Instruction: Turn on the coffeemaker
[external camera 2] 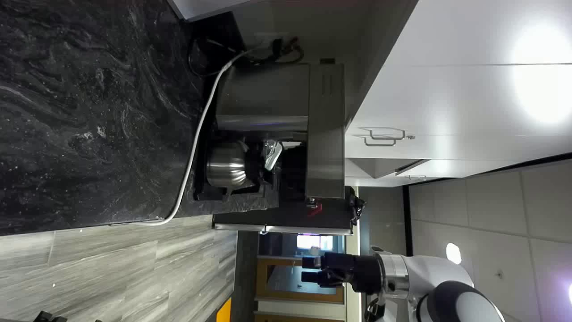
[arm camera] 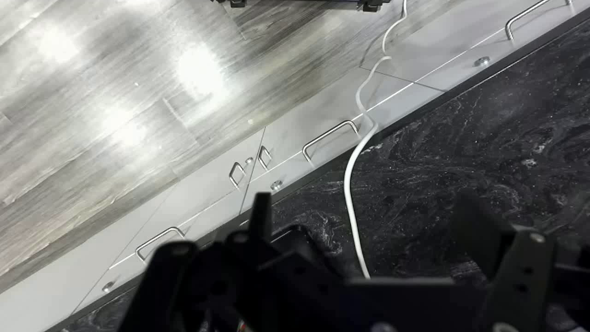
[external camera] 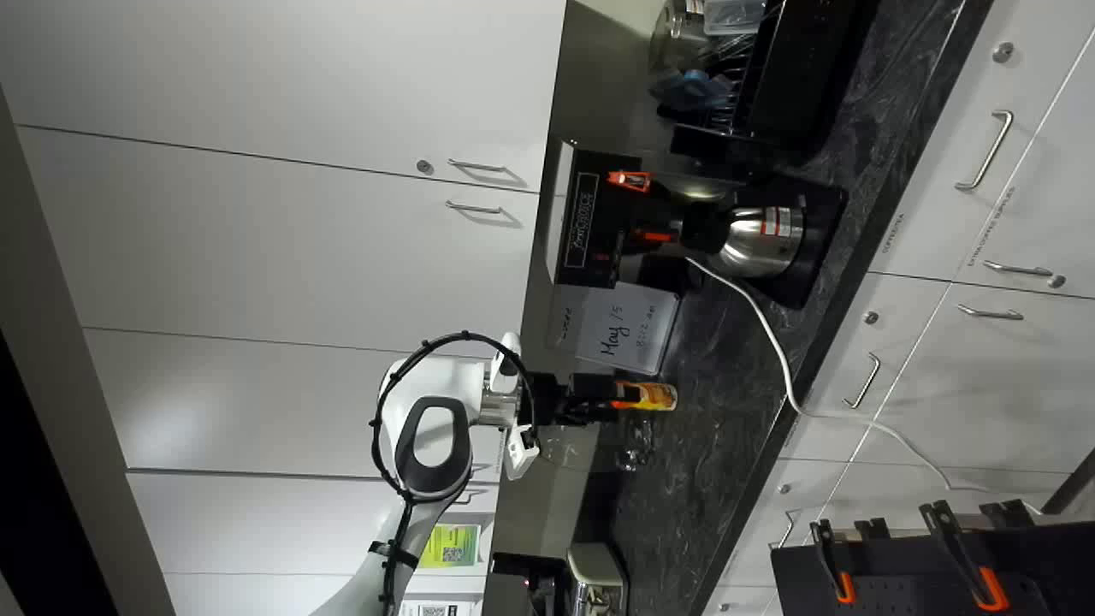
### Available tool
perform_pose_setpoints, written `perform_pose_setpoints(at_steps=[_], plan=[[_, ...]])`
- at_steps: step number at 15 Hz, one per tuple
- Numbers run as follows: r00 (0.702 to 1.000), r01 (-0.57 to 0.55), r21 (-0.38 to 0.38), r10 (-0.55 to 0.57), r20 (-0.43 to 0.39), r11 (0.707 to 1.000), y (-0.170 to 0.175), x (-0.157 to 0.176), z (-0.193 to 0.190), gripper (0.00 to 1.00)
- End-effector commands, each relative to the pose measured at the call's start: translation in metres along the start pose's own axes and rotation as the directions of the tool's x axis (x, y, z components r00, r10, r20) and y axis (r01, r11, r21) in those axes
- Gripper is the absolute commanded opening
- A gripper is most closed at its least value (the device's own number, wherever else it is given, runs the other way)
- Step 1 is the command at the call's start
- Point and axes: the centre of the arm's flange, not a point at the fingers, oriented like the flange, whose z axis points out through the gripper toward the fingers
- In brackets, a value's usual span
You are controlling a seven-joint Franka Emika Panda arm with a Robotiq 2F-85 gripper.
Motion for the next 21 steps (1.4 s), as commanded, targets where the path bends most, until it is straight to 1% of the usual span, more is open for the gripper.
perform_pose_setpoints(at_steps=[1,10,12,14,17,19,21], plan=[[1.000,0.000,0.000,0.000,0.000,1.000,0.000,0.000,0.000,1.00],[1.000,0.003,-0.008,-0.003,-0.004,1.000,-0.001,-0.002,-0.001,1.00],[0.999,0.000,-0.023,-0.001,-0.033,1.000,-0.001,-0.009,-0.006,1.00],[0.999,0.004,-0.021,-0.005,-0.050,1.000,0.000,-0.013,-0.010,1.00],[0.995,0.020,-0.022,-0.022,-0.098,1.000,0.005,-0.022,-0.021,1.00],[0.991,0.031,-0.029,-0.035,-0.130,0.999,0.013,-0.026,-0.032,1.00],[0.985,0.071,-0.023,-0.073,-0.155,0.997,0.029,-0.027,-0.042,1.00]])
